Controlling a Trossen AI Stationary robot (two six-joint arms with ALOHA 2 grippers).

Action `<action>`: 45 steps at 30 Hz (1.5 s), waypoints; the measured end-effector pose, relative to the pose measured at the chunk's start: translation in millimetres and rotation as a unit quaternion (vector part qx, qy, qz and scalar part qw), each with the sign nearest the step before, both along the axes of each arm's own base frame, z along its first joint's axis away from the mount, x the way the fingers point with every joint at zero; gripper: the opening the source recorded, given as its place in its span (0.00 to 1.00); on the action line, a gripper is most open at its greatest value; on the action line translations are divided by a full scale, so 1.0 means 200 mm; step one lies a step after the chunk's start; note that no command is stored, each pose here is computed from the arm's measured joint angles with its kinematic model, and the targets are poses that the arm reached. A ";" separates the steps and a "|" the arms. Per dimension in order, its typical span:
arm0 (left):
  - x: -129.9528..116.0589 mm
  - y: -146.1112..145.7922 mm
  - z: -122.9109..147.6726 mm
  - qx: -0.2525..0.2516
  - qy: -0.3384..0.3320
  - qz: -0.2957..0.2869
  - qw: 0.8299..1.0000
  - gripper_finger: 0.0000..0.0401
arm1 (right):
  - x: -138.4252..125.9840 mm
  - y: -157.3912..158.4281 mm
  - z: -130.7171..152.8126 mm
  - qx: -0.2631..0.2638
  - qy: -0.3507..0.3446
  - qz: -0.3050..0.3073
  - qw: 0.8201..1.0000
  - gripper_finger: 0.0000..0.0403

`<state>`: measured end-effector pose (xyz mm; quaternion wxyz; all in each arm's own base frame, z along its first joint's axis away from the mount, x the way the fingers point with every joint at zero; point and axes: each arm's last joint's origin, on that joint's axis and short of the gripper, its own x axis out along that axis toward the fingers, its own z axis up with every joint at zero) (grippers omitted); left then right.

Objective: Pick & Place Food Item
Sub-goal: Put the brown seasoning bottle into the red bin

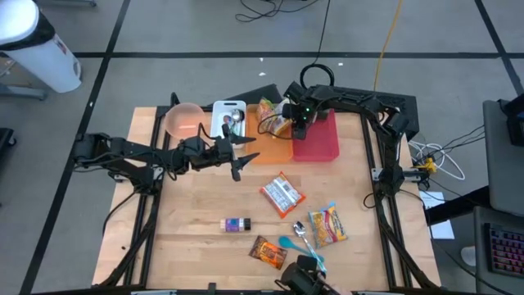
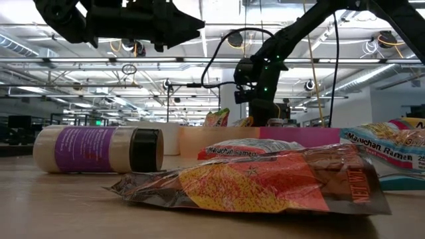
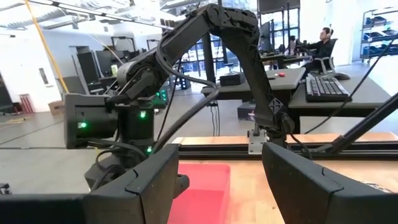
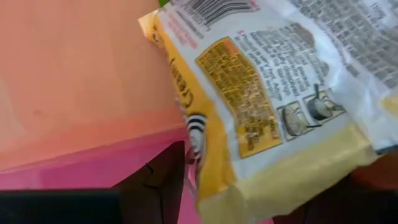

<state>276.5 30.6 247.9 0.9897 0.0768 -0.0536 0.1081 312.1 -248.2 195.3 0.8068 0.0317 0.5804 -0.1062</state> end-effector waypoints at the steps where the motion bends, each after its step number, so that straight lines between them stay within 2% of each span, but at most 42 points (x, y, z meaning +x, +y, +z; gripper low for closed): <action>1: 0.00 0.00 0.00 0.000 0.000 -0.001 1.000 0.60 | 0.00 0.00 0.00 -0.004 0.000 -0.001 1.000 0.40; 12: 0.00 0.00 0.00 0.000 0.000 -0.002 1.000 0.60 | 0.01 -0.01 0.00 -0.009 -0.004 0.001 1.000 0.28; 20: 0.00 0.00 0.00 0.000 0.001 -0.002 1.000 0.60 | 0.02 0.00 0.00 -0.014 -0.007 0.009 1.000 0.29; 27: 0.00 0.00 0.00 0.000 0.003 -0.002 1.000 0.60 | 0.02 0.03 0.02 -0.015 -0.010 0.017 1.000 0.37; 32: 0.00 0.00 0.00 0.000 0.004 -0.002 1.000 0.60 | -0.01 0.06 0.10 -0.017 -0.015 0.019 1.000 0.45; 40: 0.00 0.00 0.00 0.000 0.004 -0.002 1.000 0.60 | -0.03 0.13 0.13 -0.003 0.023 0.044 0.999 0.57; 45: 0.00 0.00 -0.01 0.000 0.009 -0.002 1.000 0.60 | -0.01 0.17 0.09 -0.048 0.066 0.084 0.993 0.61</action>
